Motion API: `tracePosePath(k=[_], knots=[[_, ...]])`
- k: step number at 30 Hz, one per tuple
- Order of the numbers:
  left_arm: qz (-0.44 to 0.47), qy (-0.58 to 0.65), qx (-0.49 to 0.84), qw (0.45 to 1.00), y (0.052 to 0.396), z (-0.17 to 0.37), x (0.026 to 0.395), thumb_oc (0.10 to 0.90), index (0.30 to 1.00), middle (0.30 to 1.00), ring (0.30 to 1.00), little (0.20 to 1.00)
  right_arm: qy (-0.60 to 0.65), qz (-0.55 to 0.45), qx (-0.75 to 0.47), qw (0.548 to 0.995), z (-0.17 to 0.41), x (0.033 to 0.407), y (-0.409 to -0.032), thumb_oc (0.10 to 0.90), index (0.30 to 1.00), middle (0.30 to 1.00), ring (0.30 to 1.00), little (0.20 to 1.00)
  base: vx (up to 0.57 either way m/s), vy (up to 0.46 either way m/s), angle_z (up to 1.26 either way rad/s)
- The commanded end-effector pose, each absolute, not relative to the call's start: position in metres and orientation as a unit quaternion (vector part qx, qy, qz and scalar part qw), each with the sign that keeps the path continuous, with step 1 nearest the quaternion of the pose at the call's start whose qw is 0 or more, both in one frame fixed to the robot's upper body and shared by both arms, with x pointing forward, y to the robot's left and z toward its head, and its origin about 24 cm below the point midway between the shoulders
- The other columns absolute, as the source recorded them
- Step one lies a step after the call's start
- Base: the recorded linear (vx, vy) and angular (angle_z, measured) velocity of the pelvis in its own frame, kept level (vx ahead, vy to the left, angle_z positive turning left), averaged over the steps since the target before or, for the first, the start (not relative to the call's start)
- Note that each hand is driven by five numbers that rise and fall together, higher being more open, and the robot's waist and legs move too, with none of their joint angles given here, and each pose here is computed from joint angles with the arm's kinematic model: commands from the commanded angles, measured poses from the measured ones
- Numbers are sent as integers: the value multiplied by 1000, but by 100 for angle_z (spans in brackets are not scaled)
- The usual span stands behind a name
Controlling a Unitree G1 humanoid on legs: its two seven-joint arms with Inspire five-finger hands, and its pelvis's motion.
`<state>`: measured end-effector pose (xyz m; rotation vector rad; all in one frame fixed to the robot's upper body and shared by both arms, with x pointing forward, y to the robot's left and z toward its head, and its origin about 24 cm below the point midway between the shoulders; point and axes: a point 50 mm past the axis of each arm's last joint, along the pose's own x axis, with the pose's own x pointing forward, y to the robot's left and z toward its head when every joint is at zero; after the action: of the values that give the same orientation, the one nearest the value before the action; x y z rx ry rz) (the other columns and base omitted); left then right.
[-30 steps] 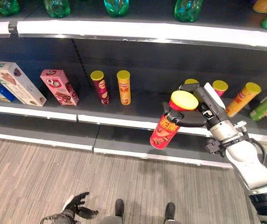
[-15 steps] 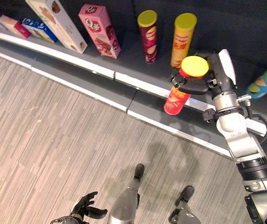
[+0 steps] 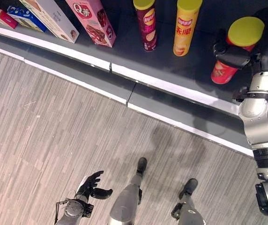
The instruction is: Put the goods on the table back onto the shelves and tidy them up.
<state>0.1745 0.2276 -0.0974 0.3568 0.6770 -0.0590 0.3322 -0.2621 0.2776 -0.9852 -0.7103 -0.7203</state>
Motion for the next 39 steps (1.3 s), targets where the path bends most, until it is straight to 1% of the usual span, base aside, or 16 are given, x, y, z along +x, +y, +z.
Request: tracePosePath(k=[1,7,16,31,36,37,38,39], knots=[[-8,339,206,918,251,-97,163,800,900,900,900,900,-438,-381,-431,691,340,314,-258,400,300,300,300,300,0,0,0],[-12,308,203,930,246,-88,176,800,900,900,900,900,-427,-412,-422,685,351,318,-270,400,300,300,300,300,-2,-2,1],[-21,290,202,935,238,-84,182,800,900,900,900,900,-418,-445,-416,674,356,317,-281,400,300,300,300,300,8,-2,3],[-26,272,206,940,231,-80,189,800,900,900,900,900,-385,-482,-388,685,350,322,-298,400,300,300,300,300,6,0,2],[-25,274,204,939,230,-81,188,800,900,900,900,900,-379,-476,-381,696,346,325,-296,400,300,300,300,300,0,0,0],[-25,274,203,940,229,-81,188,800,900,900,900,900,-380,-473,-375,701,345,326,-294,665,698,698,698,698,0,0,0],[-24,274,203,940,230,-81,189,800,900,900,900,900,-380,-472,-374,702,345,327,-294,800,900,900,900,900,0,0,0],[-23,274,203,940,231,-81,189,800,900,900,900,900,-379,-470,-375,703,344,327,-294,800,900,900,900,900,0,0,0]])
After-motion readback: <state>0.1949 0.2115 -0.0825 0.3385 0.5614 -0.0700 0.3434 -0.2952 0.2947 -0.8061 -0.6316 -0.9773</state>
